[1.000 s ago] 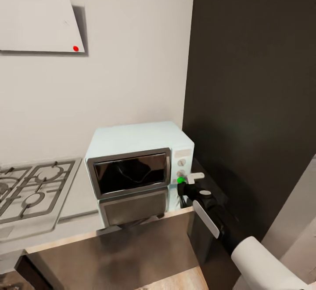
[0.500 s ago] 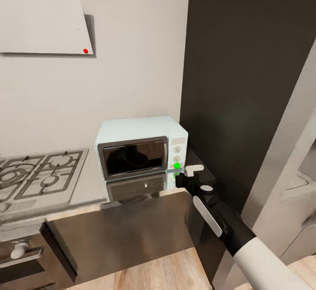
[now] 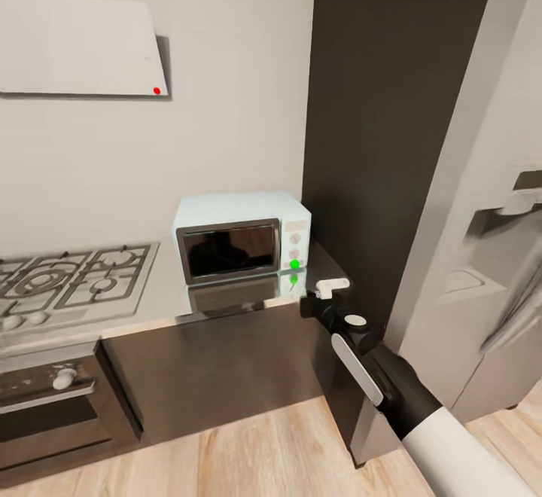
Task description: In the kitchen, take the popcorn bag from the countertop, put it into the microwave, and heat it until the popcorn is cooked so the cooked popcorn ends up inside the bag.
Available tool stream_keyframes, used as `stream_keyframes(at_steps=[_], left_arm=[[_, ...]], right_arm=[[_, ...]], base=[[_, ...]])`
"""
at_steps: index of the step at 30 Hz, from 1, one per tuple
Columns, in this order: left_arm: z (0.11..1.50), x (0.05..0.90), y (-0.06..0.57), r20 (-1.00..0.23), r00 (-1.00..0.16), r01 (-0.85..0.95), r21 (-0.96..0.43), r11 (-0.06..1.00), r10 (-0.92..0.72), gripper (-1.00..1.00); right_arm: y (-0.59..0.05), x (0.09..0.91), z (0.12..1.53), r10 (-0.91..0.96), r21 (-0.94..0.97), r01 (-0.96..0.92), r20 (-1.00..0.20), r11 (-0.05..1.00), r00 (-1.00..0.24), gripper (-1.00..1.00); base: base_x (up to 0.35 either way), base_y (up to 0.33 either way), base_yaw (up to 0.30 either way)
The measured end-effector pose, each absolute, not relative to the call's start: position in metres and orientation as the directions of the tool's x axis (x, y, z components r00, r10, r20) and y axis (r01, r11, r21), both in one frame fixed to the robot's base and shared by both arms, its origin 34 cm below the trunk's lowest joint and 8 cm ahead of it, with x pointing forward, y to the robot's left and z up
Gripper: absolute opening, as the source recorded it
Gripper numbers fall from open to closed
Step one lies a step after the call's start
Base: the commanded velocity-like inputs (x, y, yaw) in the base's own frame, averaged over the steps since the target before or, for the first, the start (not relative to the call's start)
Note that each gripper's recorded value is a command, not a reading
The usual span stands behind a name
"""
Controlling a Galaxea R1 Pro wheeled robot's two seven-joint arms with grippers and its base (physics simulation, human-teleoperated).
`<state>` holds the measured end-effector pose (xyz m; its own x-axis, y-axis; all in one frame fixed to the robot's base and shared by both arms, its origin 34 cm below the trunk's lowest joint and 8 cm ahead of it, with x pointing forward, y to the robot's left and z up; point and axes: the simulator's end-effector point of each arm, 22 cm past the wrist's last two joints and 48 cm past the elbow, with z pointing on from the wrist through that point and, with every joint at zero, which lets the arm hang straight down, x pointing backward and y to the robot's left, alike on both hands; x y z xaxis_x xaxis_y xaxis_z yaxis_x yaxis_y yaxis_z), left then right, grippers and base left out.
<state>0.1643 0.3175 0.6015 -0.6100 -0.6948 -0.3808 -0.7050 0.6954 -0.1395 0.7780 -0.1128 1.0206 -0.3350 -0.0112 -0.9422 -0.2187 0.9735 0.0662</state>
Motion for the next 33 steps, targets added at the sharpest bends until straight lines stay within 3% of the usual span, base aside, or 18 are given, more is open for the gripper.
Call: stream_keyframes(at_steps=[8, 20, 21, 22, 33], left_arm=[[0.601, 0.164, 0.317, -0.380, -0.610, -0.705, -0.139, 0.695, -0.695, 1.00], [0.602, 0.164, 0.319, -0.386, -0.607, -0.705, -0.140, 0.695, -0.694, 1.00], [0.596, 0.165, 0.315, -0.396, -0.614, -0.697, -0.135, 0.704, -0.683, 1.00], [0.581, 0.155, 0.307, -0.348, -0.625, -0.713, -0.110, 0.693, -0.699, 1.00], [0.581, 0.155, 0.306, -0.348, -0.622, -0.715, -0.114, 0.690, -0.702, 1.00]], right_arm=[[-0.112, 0.777, 1.024, -0.010, 0.067, -0.222, -0.944, 0.973, -0.329, -1.00], [-0.108, 0.771, 1.030, -0.006, 0.071, -0.234, -0.948, 0.970, -0.317, -1.00], [-0.128, 0.720, 1.001, -0.118, 0.011, -0.275, -0.887, 0.961, -0.447, -1.00], [-0.124, 0.713, 1.011, -0.118, 0.014, -0.289, -0.894, 0.957, -0.432, -1.00], [-0.123, 0.713, 1.011, -0.123, 0.009, -0.292, -0.894, 0.956, -0.431, -1.00]], base=[[-0.318, -0.107, 0.000], [-0.017, -0.006, 0.000], [0.000, 0.000, 0.000], [0.000, 0.000, 0.000], [-0.026, 0.000, 0.000]])
